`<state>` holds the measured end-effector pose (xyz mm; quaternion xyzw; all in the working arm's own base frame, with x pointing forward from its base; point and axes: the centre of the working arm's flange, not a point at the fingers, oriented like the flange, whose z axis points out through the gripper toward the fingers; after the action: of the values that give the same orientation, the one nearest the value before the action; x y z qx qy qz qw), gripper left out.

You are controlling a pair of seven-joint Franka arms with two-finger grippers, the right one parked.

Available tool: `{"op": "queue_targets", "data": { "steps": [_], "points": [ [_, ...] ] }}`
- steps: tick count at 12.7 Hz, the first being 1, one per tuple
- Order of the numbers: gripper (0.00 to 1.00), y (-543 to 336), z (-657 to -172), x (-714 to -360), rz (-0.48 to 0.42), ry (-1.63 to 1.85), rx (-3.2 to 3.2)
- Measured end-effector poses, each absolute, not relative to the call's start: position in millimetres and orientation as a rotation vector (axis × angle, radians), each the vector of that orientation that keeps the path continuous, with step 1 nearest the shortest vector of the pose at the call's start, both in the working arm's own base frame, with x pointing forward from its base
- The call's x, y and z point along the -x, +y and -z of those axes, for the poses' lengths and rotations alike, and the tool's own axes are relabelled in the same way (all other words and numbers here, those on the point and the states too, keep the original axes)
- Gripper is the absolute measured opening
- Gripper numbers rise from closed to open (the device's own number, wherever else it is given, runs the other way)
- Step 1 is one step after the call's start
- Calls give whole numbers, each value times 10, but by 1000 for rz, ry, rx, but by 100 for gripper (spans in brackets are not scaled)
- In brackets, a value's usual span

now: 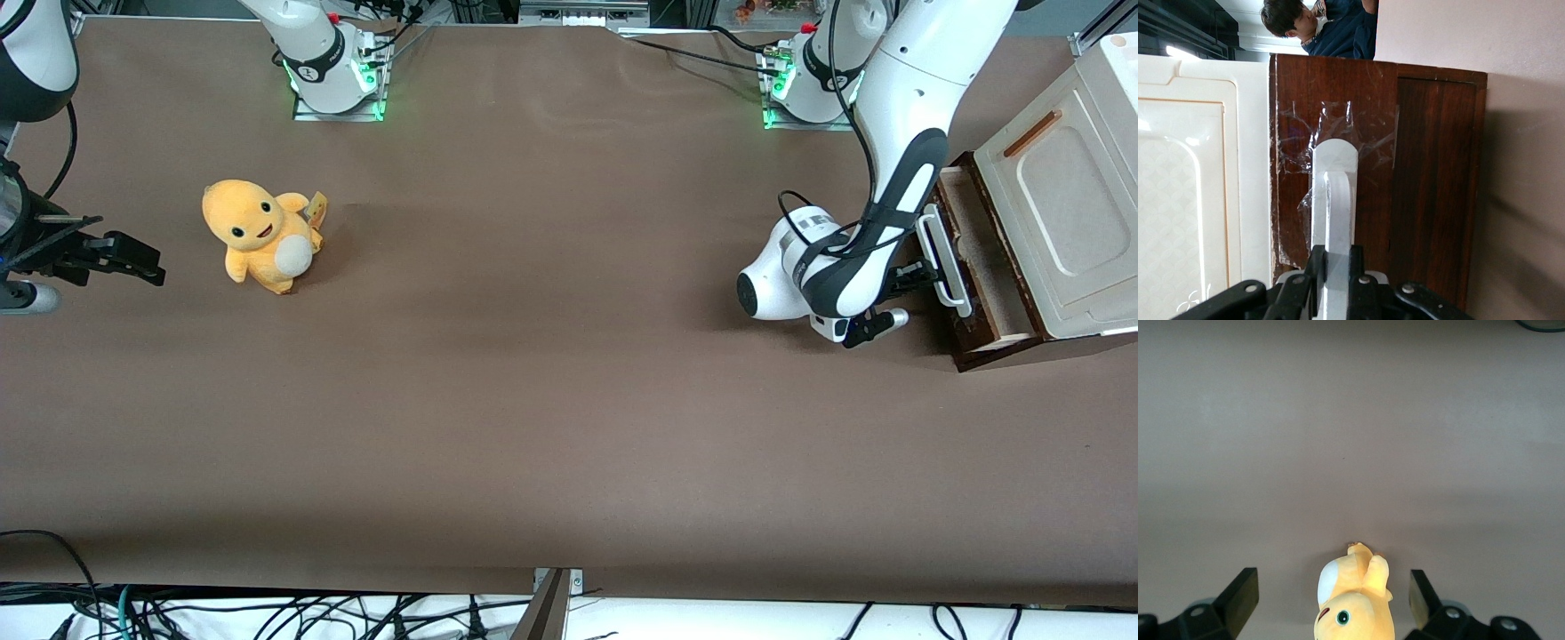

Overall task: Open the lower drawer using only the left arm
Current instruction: 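Pull the handle away from the cabinet with the left gripper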

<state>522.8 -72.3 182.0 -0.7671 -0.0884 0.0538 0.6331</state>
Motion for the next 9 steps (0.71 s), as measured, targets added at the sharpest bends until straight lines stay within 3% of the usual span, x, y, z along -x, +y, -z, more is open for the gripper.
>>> {"op": "queue_targets", "data": {
  "steps": [9],
  "points": [
    [19,-776,-1833,-5229,-122,-199,1758]
  ]
}}
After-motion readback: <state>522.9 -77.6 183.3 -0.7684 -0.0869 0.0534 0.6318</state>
